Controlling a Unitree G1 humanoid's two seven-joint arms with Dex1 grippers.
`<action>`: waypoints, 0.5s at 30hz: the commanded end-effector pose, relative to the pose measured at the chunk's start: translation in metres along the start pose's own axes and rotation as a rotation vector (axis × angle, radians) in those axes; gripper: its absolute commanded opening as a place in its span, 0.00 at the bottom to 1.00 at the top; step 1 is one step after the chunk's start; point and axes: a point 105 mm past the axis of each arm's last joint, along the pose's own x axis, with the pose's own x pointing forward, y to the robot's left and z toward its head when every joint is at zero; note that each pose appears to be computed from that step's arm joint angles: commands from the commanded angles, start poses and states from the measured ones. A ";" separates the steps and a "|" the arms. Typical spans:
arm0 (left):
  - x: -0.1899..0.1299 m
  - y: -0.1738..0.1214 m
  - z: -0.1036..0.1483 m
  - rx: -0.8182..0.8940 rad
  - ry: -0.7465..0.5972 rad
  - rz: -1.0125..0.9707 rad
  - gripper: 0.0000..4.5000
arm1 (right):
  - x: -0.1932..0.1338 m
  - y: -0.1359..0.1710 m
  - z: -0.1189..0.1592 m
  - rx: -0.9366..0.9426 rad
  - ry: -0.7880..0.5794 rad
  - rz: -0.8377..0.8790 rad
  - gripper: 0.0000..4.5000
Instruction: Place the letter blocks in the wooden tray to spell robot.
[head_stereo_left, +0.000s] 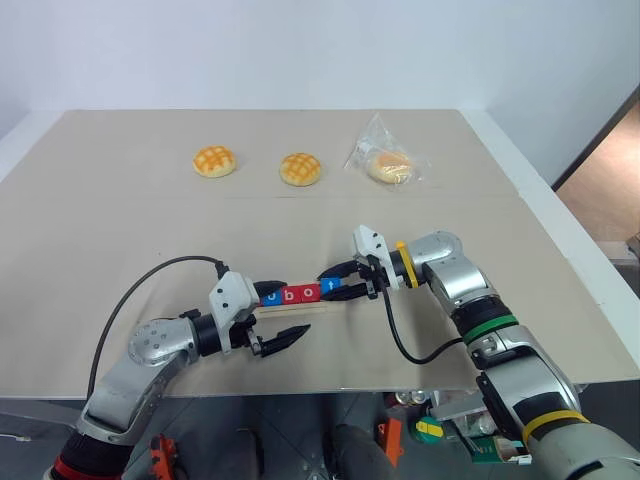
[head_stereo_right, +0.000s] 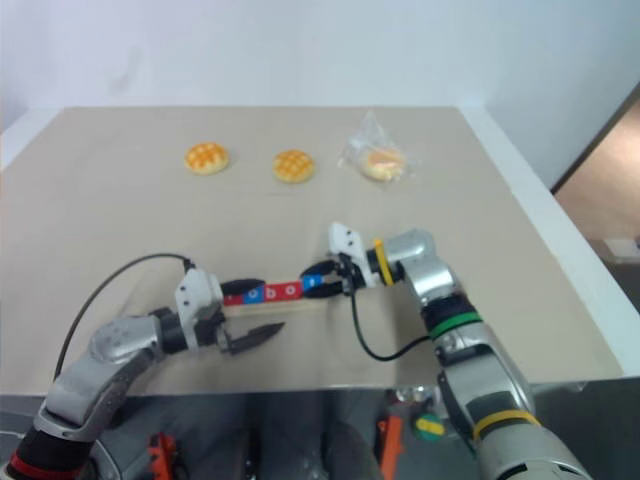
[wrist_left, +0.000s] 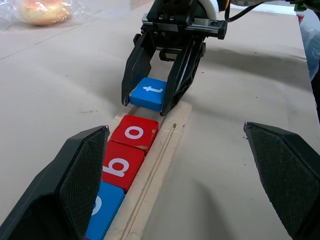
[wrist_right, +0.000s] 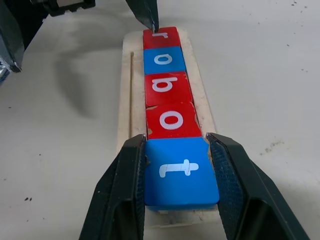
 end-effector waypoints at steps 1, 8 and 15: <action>0.000 -0.005 0.010 0.038 -0.019 -0.019 1.00 | -0.004 -0.008 0.022 -0.065 -0.070 -0.030 0.39; 0.000 -0.005 0.009 0.040 -0.014 -0.019 1.00 | -0.006 -0.006 0.016 -0.079 -0.035 -0.014 0.39; -0.001 -0.006 0.008 0.040 -0.010 -0.021 1.00 | -0.006 -0.006 0.014 -0.113 -0.014 0.003 0.39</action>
